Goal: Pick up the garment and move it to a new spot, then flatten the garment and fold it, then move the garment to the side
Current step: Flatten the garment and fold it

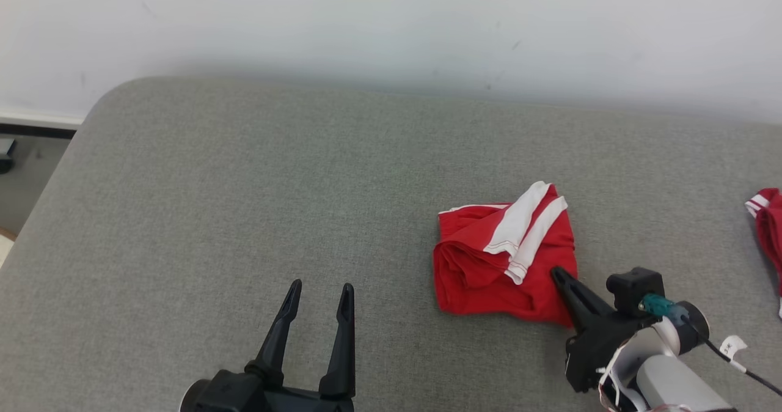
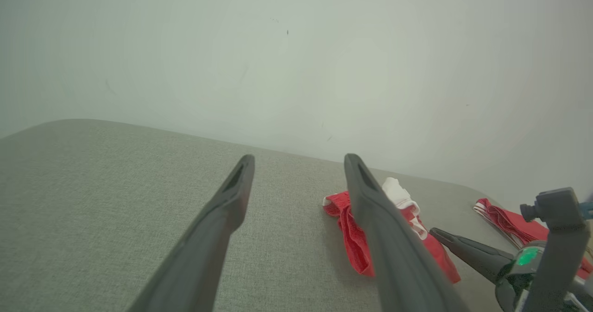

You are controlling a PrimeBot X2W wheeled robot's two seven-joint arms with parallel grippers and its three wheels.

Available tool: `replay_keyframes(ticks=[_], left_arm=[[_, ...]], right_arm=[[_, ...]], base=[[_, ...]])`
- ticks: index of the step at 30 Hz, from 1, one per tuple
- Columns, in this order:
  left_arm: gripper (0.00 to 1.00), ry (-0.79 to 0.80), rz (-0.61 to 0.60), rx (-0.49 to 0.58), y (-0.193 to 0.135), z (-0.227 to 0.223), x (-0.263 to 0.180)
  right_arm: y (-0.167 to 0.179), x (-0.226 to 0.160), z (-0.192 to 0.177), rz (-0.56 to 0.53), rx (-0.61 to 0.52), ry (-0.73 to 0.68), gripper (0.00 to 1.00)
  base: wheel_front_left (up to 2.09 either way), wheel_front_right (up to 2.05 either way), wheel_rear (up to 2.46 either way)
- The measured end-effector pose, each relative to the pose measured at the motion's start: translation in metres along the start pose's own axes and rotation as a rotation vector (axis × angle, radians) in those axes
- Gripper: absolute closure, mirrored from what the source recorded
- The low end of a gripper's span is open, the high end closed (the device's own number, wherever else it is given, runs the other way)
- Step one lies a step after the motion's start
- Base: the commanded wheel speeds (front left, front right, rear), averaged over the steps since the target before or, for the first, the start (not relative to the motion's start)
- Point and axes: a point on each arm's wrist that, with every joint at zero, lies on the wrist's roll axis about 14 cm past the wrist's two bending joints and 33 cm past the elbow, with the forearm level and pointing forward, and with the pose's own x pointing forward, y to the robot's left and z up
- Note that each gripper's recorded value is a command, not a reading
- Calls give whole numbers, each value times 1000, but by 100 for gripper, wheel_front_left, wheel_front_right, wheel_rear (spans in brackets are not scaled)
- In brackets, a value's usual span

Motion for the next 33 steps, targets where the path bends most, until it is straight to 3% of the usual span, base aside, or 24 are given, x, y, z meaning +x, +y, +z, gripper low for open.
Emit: replay_keyframes(ticks=[8,18,33], left_arm=[[0,22,32,-9,10,-8,2],[0,27,72,-7,24,-11,4],[0,21,93,-16,27,-10,1]], right_arm=[[0,29,-16,32,-46,97,100],[38,55,-16,149,-52,78,100],[33,89,45,157,-61,-66,100]], base=[[0,0,0],[0,0,0],[0,0,0]])
